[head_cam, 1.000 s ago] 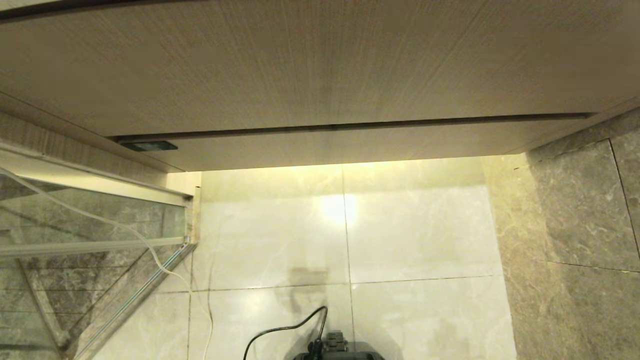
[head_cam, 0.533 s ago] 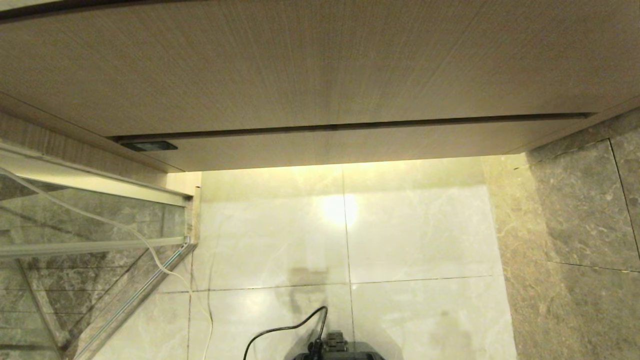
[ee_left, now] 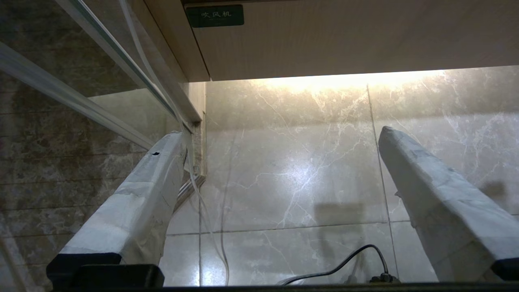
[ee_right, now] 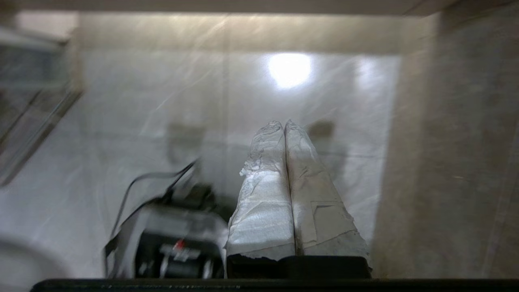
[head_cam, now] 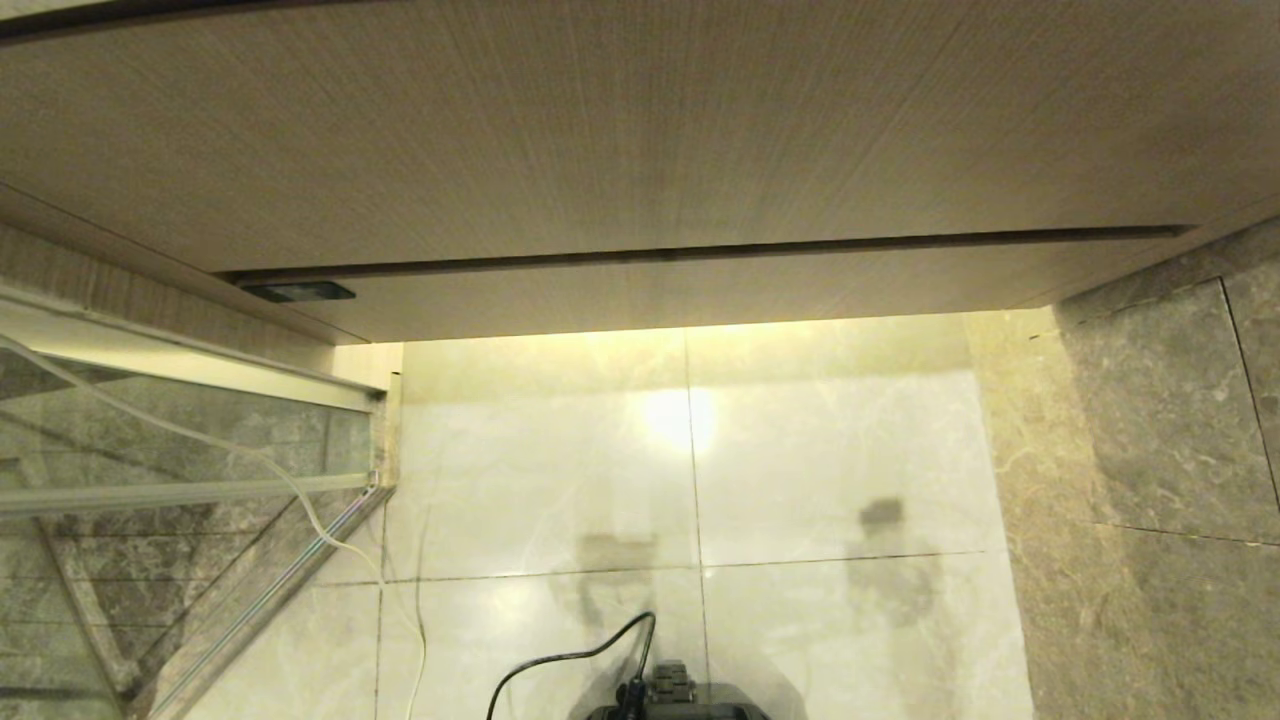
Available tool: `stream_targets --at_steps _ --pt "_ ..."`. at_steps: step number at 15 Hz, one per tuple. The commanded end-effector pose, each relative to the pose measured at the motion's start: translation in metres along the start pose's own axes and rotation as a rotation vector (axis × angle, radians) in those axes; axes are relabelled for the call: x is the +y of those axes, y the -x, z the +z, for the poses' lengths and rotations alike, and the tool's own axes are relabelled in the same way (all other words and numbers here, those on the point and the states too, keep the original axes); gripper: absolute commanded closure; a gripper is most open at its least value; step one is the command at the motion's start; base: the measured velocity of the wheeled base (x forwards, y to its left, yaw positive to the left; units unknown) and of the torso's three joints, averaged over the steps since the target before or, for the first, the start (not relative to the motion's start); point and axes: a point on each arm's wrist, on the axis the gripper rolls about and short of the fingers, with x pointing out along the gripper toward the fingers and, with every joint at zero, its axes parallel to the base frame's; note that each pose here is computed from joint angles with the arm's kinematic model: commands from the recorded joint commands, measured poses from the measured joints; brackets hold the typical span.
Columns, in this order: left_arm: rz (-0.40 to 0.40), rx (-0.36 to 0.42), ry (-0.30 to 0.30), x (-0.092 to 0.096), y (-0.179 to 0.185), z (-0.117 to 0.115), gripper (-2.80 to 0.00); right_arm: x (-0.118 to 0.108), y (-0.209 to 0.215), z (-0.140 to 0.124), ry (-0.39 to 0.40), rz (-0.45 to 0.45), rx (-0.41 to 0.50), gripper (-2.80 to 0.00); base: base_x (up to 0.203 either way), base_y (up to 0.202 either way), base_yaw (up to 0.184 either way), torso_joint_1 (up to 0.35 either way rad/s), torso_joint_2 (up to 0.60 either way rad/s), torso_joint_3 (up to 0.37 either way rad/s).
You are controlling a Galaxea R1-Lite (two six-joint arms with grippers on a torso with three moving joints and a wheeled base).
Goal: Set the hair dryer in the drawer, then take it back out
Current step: Pull open the drawer
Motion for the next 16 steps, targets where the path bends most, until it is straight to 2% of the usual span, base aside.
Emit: stream_targets --at_steps 1,3,4,6,7,10,12,15,16 --pt "0.001 0.038 0.001 0.000 -0.001 -0.011 -2.80 0.001 -0.033 0.009 -0.005 0.174 0.148 0.00 0.000 0.000 0.000 0.000 0.00 0.000" --pt "0.001 0.038 0.000 0.000 -0.001 -0.011 -2.80 0.003 -0.034 0.000 -0.019 0.270 0.282 0.00 0.000 0.000 0.000 0.000 0.00 0.000" --pt "0.001 0.038 0.000 0.000 -0.001 -0.011 -2.80 0.003 -0.034 -0.006 -0.016 0.291 0.367 0.00 0.000 0.000 0.000 0.000 0.00 0.000" --pt "0.001 0.038 0.002 0.000 -0.001 -0.011 -2.80 0.005 -0.051 -0.001 0.005 0.321 0.455 0.00 0.000 0.000 0.000 0.000 0.00 0.000" --pt "0.001 0.038 0.000 0.000 -0.001 -0.011 -2.80 0.007 -0.063 -0.002 0.042 0.330 0.501 0.00 0.000 0.000 0.000 0.000 0.00 0.000" --pt "0.001 0.038 0.002 0.000 -0.001 -0.011 -2.80 0.008 -0.081 -0.014 0.256 0.412 0.648 0.00 0.000 0.000 0.000 0.000 0.00 0.000" --pt "0.001 0.038 0.000 0.000 -0.001 -0.011 -2.80 0.009 -0.095 -0.019 0.361 0.461 0.718 0.00 0.000 0.000 0.000 0.000 0.00 0.000" --pt "0.001 0.038 0.002 0.000 -0.001 -0.011 -2.80 0.009 -0.103 -0.022 0.530 0.569 0.741 0.00 0.000 0.000 0.000 0.000 0.00 0.000" --pt "0.001 0.038 0.000 0.000 -0.001 -0.011 -2.80 0.009 -0.105 -0.025 0.550 0.622 0.738 0.00 0.000 0.000 0.000 0.000 0.00 0.000"
